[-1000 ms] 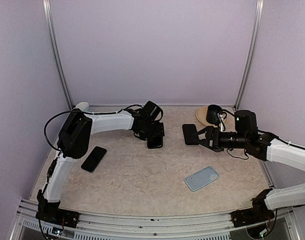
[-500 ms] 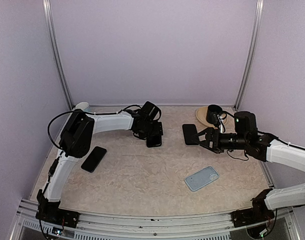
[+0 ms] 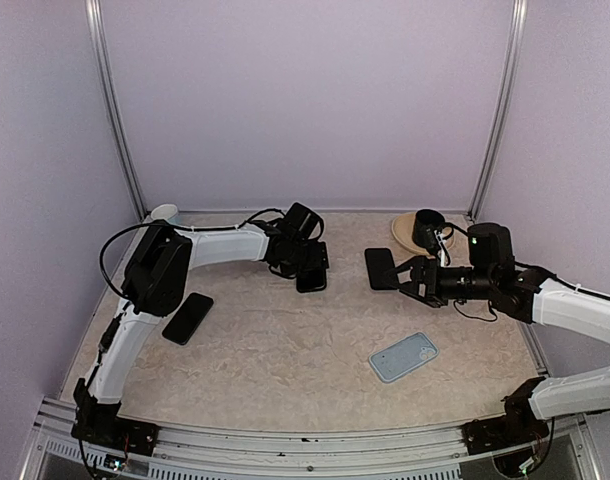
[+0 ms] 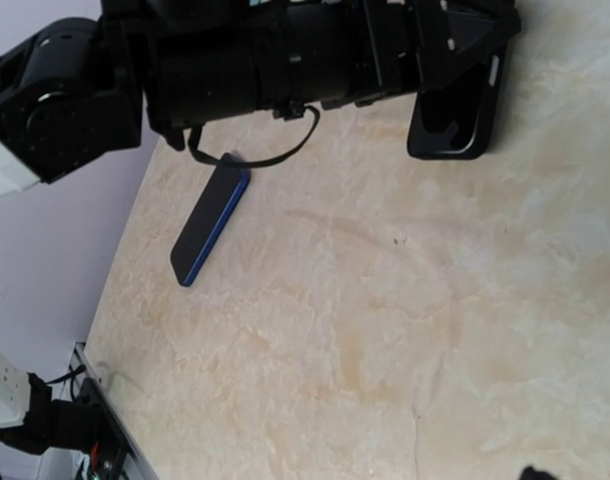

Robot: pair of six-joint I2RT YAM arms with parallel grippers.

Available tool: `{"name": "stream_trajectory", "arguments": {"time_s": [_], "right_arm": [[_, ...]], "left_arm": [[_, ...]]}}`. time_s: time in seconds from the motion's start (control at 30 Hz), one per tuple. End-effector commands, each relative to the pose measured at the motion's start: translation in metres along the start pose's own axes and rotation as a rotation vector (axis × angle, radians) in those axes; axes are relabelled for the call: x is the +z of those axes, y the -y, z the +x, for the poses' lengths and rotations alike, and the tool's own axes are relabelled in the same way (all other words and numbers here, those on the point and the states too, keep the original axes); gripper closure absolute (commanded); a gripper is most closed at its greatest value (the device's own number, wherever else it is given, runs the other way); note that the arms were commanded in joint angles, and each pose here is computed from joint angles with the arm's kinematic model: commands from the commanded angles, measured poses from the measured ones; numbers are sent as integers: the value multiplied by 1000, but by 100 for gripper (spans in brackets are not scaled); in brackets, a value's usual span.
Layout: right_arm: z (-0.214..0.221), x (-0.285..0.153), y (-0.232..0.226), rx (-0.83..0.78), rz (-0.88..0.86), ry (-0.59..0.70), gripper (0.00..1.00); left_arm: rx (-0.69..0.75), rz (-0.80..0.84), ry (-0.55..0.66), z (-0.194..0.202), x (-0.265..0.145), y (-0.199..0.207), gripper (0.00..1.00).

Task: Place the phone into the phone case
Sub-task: Place the phone with the phone case at the center of the board.

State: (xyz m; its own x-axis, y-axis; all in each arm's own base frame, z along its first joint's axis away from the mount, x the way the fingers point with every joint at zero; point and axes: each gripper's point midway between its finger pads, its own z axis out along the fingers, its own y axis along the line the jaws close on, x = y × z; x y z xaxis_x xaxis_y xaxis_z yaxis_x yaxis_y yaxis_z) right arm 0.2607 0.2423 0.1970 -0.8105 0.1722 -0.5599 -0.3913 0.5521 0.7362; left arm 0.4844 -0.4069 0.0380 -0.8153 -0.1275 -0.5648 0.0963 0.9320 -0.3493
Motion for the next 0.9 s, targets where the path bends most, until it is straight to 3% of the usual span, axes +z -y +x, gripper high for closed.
{"name": "stream_trajectory", "arguments": {"time_s": [0.0, 0.87], "right_arm": [[-7, -2, 0, -10, 12, 18, 9], [0, 2, 8, 12, 23, -1, 9]], "left_arm": [[-17, 45, 39, -14, 4, 10, 46], [-48, 28, -9, 4, 21, -4, 25]]}}
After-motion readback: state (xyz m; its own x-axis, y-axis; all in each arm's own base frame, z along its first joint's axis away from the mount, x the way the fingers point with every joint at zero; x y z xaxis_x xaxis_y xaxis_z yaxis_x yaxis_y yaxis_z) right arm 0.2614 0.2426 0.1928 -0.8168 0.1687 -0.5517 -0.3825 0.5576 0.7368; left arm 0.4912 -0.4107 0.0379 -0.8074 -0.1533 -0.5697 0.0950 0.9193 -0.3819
